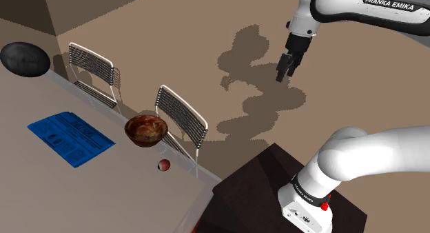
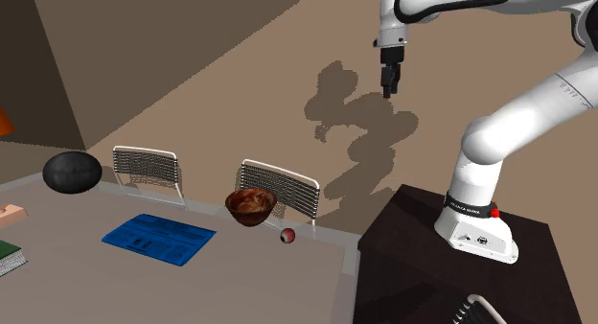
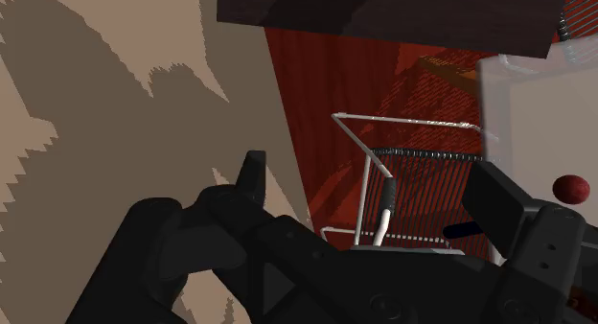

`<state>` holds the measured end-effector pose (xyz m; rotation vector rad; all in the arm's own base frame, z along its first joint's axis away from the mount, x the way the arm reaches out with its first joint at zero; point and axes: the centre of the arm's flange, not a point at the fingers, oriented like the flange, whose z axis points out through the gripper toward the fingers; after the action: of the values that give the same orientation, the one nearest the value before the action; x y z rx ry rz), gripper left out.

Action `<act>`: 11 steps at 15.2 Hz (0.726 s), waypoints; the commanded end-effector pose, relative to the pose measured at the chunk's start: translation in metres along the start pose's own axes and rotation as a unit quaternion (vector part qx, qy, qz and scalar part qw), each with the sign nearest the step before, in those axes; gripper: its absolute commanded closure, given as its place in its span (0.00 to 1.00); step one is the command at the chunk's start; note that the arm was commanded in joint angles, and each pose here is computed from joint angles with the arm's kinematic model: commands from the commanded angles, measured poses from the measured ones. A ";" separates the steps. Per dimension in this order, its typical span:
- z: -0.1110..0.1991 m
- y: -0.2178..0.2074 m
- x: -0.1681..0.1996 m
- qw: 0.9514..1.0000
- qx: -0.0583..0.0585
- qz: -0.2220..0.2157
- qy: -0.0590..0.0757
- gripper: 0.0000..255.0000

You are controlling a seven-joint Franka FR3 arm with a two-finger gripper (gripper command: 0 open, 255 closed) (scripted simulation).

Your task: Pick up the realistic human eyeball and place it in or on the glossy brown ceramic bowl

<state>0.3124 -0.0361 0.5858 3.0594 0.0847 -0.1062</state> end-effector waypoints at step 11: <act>0.080 -0.089 0.050 1.000 0.010 -0.009 -0.001 0.00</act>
<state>0.3472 0.0406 0.5031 3.0768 0.1102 -0.1127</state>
